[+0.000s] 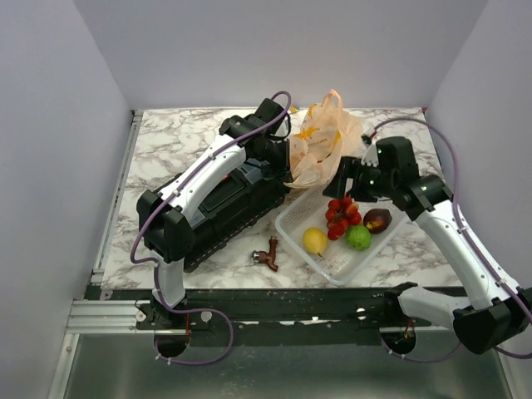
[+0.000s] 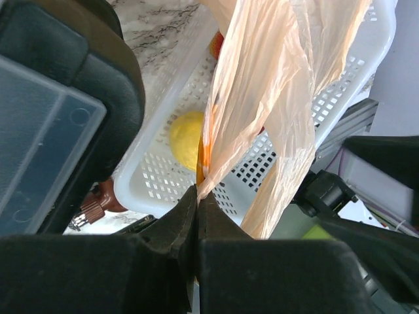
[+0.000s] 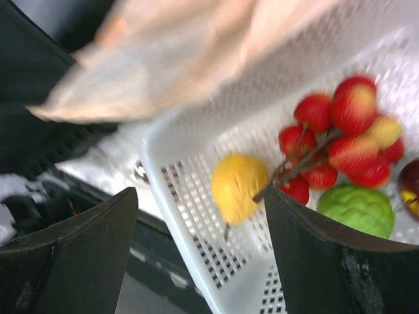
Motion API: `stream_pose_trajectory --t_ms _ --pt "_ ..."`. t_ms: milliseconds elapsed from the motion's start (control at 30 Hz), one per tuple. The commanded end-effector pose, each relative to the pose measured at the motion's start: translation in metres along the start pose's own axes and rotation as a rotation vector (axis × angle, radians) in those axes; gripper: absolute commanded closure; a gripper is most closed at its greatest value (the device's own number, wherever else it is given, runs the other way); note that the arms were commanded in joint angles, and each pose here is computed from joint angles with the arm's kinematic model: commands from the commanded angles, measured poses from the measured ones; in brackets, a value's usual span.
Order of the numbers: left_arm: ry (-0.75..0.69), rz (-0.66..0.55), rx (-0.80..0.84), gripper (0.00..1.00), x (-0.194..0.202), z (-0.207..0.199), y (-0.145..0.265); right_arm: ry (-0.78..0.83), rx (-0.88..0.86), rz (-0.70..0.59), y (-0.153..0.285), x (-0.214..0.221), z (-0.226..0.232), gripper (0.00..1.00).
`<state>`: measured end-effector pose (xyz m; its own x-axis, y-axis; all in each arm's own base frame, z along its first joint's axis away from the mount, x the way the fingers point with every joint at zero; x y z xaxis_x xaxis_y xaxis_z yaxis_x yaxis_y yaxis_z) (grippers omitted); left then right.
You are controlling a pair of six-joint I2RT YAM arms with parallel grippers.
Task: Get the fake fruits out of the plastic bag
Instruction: Place the fake fruit in the bin, then adjust the plastic bag at the center of the board.
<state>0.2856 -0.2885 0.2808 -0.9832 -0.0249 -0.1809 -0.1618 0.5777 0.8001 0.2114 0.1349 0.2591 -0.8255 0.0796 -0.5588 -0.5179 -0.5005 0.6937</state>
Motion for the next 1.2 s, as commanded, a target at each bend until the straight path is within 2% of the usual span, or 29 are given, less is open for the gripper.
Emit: stream_pose_trajectory --t_ms 0,67,167,333,533,633,733,933,1000,1167 --pt "-0.060 -0.014 0.013 1.00 0.008 -0.013 0.010 0.026 0.120 -0.241 0.022 -0.057 0.009 0.22" --pt "-0.072 0.001 0.018 1.00 0.012 -0.016 0.006 0.026 0.189 -0.305 0.023 -0.080 0.008 0.24" --pt "-0.086 0.022 0.025 1.00 0.017 -0.020 0.001 0.057 0.240 -0.326 0.007 -0.108 0.008 0.26" --pt "-0.098 0.043 0.045 1.00 0.022 -0.027 -0.004 0.110 0.333 -0.292 -0.043 -0.142 -0.003 0.46" --pt "-0.117 0.071 0.083 1.00 0.028 -0.042 -0.013 0.199 0.393 -0.252 -0.111 -0.163 -0.024 0.58" --pt "-0.124 0.086 0.093 1.00 0.031 -0.044 -0.017 0.217 0.507 -0.194 -0.143 -0.166 -0.044 0.65" --pt "-0.128 0.098 0.092 1.00 0.035 -0.042 -0.021 0.217 0.641 -0.156 -0.166 -0.167 -0.069 0.66" --pt "-0.127 0.134 0.108 1.00 0.042 -0.042 -0.029 0.181 0.641 -0.120 -0.206 -0.173 -0.101 0.66" --pt "-0.131 0.138 0.112 1.00 0.043 -0.042 -0.030 0.191 0.664 -0.122 -0.214 -0.176 -0.107 0.66" --pt "-0.135 0.148 0.125 1.00 0.045 -0.044 -0.032 0.139 0.844 -0.113 -0.215 -0.173 -0.146 0.66"
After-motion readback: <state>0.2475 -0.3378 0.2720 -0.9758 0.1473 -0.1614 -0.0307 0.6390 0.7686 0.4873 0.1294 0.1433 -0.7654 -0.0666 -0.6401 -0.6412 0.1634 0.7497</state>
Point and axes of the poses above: each gripper's point midway between its finger pads, its own y axis back along the fingers, its own z axis along the line the jaws close on, x = y × z, the point moved 7 cm from there along y, back along the fingers, and after that the axes turned 2 degrees about y, right-handed, at the moved point
